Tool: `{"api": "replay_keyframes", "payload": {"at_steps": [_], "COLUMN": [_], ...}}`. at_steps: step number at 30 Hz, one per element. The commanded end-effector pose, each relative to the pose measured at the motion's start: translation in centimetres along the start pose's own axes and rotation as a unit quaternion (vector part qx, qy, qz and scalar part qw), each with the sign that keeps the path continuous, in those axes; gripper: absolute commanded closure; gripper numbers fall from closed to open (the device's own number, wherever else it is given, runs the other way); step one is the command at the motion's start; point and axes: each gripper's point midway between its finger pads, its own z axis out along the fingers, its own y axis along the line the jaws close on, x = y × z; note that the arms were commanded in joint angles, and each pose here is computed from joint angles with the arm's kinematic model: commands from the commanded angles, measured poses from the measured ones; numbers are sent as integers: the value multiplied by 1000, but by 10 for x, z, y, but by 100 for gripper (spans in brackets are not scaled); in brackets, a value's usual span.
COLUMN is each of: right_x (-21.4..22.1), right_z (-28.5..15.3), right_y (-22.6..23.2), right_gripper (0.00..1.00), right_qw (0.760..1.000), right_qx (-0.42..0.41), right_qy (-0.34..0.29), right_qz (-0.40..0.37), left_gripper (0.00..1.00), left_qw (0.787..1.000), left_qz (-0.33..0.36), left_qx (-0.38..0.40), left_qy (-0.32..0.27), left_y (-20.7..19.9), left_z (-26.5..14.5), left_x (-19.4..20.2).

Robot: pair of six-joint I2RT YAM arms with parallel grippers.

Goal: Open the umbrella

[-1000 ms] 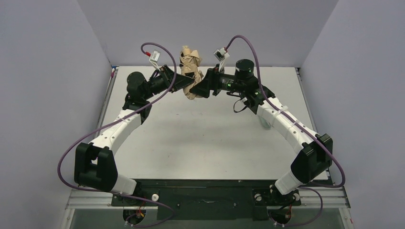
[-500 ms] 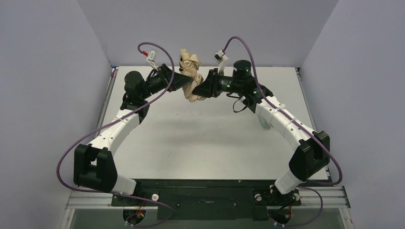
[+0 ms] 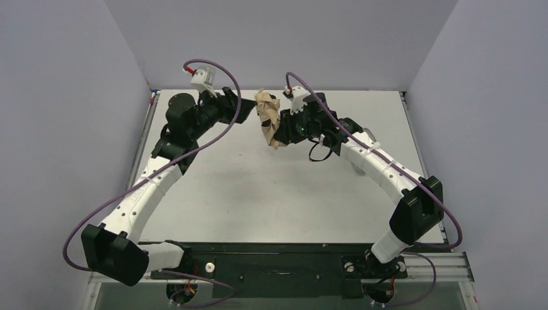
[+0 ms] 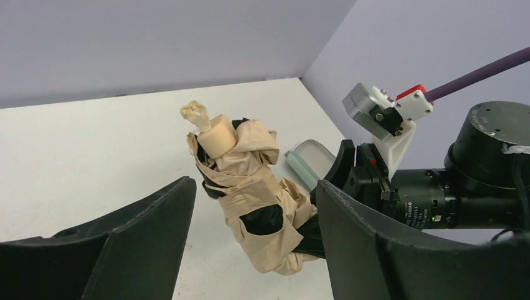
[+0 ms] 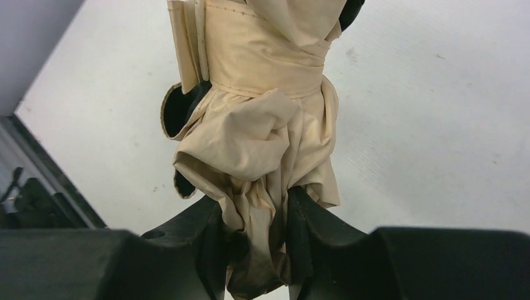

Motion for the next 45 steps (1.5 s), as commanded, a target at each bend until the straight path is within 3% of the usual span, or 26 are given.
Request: {"api": "replay_keyframes", "payload": {"at_steps": [1,14,23,30,37,40,45], "right_x": [-45,-48,-49,-43,-40,-42,-45], "right_z": [-22,-27,-29,-28,-30,-33,-35], "right_y": [1,10,22,15,20,21,25], "right_gripper": [100,100,100,100,100,100,100], "right_qw": [991,984,983,980,976,975,974], "right_qx": [73,107,89,109,109,112,105], "right_qy": [-76,-92,-93,-83,-84,-89,-96], "right_qz": [-77,-104,-129,-147,-168,-172,-177], "left_gripper": [35,47,71,60,59,65,96], "left_qw": [999,991,988,992,988,985,982], "left_qz": [19,-59,-73,-98,-114,-119,-120], "left_qx": [-40,-51,-67,-6,-49,-62,-64], "left_qy": [30,107,118,75,96,112,128], "left_y": [4,-2,8,-13,3,7,10], "left_z": [12,34,35,35,42,42,38], "left_x": [16,72,84,62,77,87,98]}}
